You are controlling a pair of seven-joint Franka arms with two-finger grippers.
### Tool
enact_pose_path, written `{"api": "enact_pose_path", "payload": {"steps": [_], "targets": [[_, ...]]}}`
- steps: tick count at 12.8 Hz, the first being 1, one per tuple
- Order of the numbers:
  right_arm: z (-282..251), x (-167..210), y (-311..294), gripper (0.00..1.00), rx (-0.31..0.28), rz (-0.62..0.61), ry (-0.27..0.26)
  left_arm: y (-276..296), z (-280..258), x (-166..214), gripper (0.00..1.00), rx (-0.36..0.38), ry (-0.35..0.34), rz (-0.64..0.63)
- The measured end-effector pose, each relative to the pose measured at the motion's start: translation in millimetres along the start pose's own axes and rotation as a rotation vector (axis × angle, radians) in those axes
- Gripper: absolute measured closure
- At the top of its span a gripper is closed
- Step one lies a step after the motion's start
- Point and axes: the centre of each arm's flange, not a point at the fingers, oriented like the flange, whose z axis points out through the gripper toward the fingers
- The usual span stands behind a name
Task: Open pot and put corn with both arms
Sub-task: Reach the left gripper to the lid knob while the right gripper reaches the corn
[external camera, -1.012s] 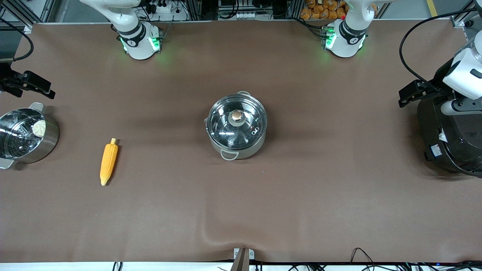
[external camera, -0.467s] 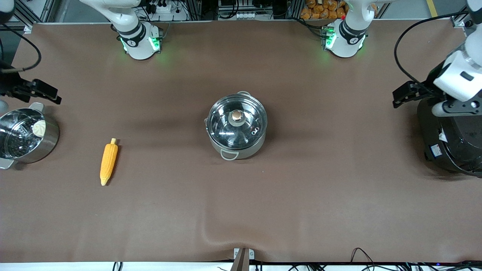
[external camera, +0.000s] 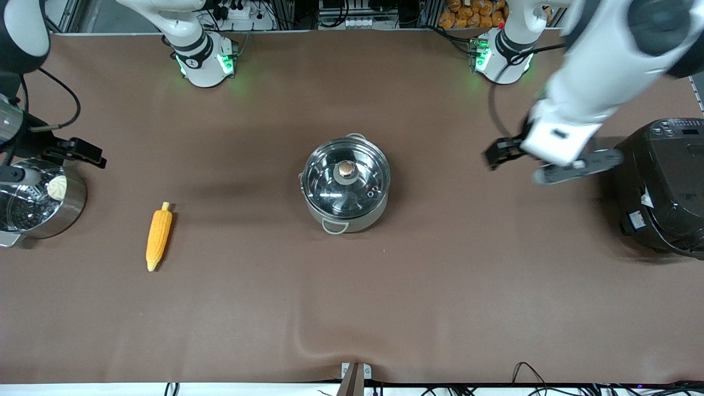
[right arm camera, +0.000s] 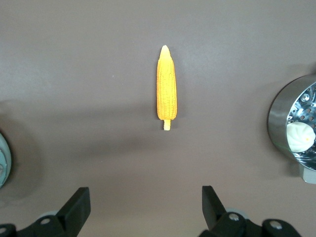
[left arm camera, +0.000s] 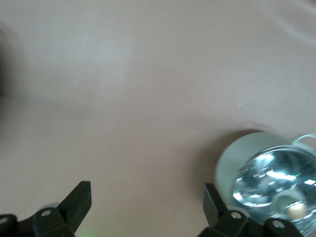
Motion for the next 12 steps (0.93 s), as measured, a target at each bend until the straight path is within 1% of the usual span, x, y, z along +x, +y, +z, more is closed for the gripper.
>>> {"api": "enact_pose_path", "payload": {"steps": [3,7,9,10,12], "targets": [[32,17,1,0.0,0.001,0.002,-0.022,78,47,-32,0.0,-0.026,-0.005,-0.07],[100,47,5,0.0,0.003,0.009,-0.073,160,112,-71,0.0,-0.083,-0.008,-0.235],[141,64,7,0.0,0.005,0.01,-0.089,192,142,-89,0.0,-0.071,-0.021,-0.308],[162,70,7,0.0,0.006,0.011,-0.099,205,160,-97,0.0,-0.052,-0.018,-0.344],[199,81,9,0.0,0.007,0.011,-0.111,226,192,-111,0.0,-0.018,0.002,-0.368]]}}
